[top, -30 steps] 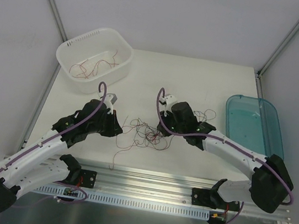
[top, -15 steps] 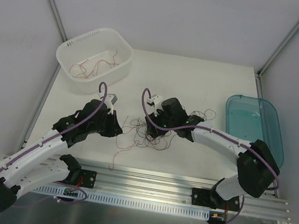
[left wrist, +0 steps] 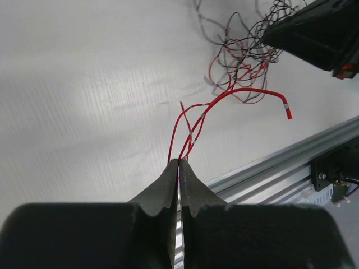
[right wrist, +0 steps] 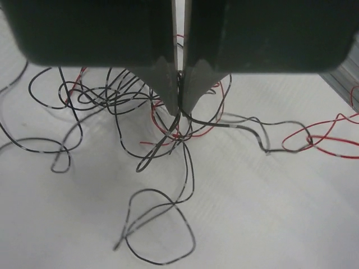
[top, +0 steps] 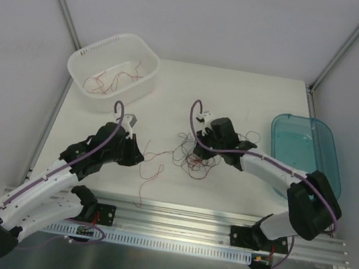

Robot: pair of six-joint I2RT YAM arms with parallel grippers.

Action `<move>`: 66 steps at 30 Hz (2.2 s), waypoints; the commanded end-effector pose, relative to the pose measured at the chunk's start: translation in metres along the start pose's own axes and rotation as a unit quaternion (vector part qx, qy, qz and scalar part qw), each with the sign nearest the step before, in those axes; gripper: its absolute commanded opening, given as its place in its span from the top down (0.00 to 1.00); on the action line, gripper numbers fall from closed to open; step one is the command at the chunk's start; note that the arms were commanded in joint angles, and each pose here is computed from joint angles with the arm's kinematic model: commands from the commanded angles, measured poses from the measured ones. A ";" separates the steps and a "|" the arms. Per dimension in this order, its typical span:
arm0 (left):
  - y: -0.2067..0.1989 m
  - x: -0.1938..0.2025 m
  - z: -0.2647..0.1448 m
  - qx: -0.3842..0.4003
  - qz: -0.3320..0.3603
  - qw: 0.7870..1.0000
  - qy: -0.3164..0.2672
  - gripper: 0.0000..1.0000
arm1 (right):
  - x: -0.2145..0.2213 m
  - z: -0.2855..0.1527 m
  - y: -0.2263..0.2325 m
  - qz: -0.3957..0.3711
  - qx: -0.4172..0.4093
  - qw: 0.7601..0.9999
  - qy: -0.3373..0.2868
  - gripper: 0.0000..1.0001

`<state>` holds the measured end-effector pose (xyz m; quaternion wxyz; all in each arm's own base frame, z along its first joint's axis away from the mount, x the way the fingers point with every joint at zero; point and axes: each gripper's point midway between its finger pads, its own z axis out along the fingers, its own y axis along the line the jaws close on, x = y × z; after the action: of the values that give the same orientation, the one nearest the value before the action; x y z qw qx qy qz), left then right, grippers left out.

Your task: Untangle the cables

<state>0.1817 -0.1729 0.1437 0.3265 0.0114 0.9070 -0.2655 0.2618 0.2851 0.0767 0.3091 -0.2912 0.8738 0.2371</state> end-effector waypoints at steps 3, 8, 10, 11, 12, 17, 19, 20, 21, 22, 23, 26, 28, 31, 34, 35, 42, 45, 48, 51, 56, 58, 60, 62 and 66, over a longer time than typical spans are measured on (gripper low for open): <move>0.034 0.015 0.000 -0.067 -0.032 0.997 -0.006 1.00 | -0.030 -0.053 -0.022 0.071 0.024 0.993 -0.091 0.99; 0.057 0.017 -0.004 -0.125 -0.041 0.991 -0.018 1.00 | -0.032 -0.093 -0.038 0.135 0.028 0.982 -0.131 0.99; 0.061 0.018 -0.005 -0.137 -0.044 0.989 -0.015 1.00 | -0.045 -0.116 -0.034 0.143 0.022 0.975 -0.167 0.99; 0.064 0.018 -0.005 -0.142 -0.045 0.989 -0.017 1.00 | -0.051 -0.126 -0.034 0.146 0.022 0.972 -0.180 0.99; 0.065 0.019 -0.004 -0.146 -0.047 0.988 -0.015 1.00 | -0.054 -0.133 -0.036 0.154 0.026 0.970 -0.188 0.99; 0.071 0.019 -0.004 -0.161 -0.048 0.986 -0.020 1.00 | -0.067 -0.171 -0.044 0.177 0.060 0.956 -0.228 0.99; 0.076 0.020 -0.005 -0.169 -0.049 0.984 -0.024 1.00 | -0.065 -0.182 -0.051 0.193 0.077 0.949 -0.236 0.99; 0.079 0.023 -0.006 -0.176 -0.052 0.983 -0.022 1.00 | -0.066 -0.193 -0.060 0.203 0.095 0.942 -0.250 0.99; 0.082 0.023 -0.007 -0.180 -0.055 0.982 -0.025 1.00 | -0.068 -0.199 -0.063 0.212 0.101 0.938 -0.255 0.99; 0.085 0.024 -0.007 -0.185 -0.062 0.980 -0.029 1.00 | -0.064 -0.202 -0.067 0.225 0.107 0.935 -0.251 0.99; 0.089 0.027 -0.007 -0.191 -0.065 0.979 -0.029 1.00 | -0.064 -0.209 -0.075 0.239 0.119 0.929 -0.256 0.99; 0.097 0.027 -0.009 -0.205 -0.083 0.974 -0.044 1.00 | -0.066 -0.221 -0.088 0.273 0.130 0.915 -0.266 0.99; 0.101 0.024 -0.011 -0.212 -0.097 0.971 -0.057 1.00 | -0.072 -0.224 -0.087 0.278 0.115 0.914 -0.272 0.99; 0.099 0.022 -0.012 -0.207 -0.097 0.972 -0.061 1.00 | -0.081 -0.217 -0.079 0.270 0.078 0.925 -0.255 0.99; 0.088 0.009 -0.015 -0.190 -0.084 0.976 -0.063 1.00 | -0.072 -0.188 -0.057 0.247 0.037 0.947 -0.204 0.99; 0.084 0.006 -0.016 -0.184 -0.078 0.978 -0.063 1.00 | -0.068 -0.182 -0.055 0.235 0.039 0.952 -0.194 0.99; 0.042 -0.036 -0.030 -0.125 -0.030 0.988 -0.080 1.00 | -0.019 -0.116 -0.034 0.229 0.019 0.970 -0.077 0.83; 0.017 -0.054 -0.034 -0.087 -0.007 0.994 -0.072 1.00 | -0.003 -0.102 -0.021 0.201 0.022 0.978 -0.042 0.56; -0.002 -0.071 -0.036 -0.064 0.023 0.995 -0.069 1.00 | -0.004 -0.103 -0.007 0.164 0.019 0.985 -0.044 0.39; -0.013 -0.095 -0.042 -0.063 0.039 0.993 -0.089 1.00 | -0.008 -0.113 0.000 0.134 0.025 0.989 -0.057 0.30; -0.047 -0.163 -0.072 -0.050 0.075 0.983 -0.162 1.00 | -0.007 -0.133 0.009 0.114 0.020 0.989 -0.091 0.25; -0.058 -0.184 -0.078 -0.045 0.086 0.979 -0.177 1.00 | -0.007 -0.144 0.014 0.108 0.013 0.988 -0.109 0.23; -0.078 -0.215 -0.097 -0.029 0.094 0.973 -0.211 1.00 | 0.000 -0.148 0.015 0.106 0.012 0.988 -0.113 0.22; -0.094 -0.245 -0.118 -0.019 0.104 0.963 -0.247 1.00 | 0.004 -0.157 0.016 0.101 0.007 0.986 -0.130 0.21; -0.110 -0.290 -0.147 -0.028 0.126 0.944 -0.304 1.00 | 0.008 -0.167 0.017 0.097 0.003 0.983 -0.156 0.21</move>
<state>0.2926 -0.1644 0.4249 0.5686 0.0247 0.7932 -0.2166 0.1821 0.2015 0.1907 0.4021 -0.1608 0.8465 0.3097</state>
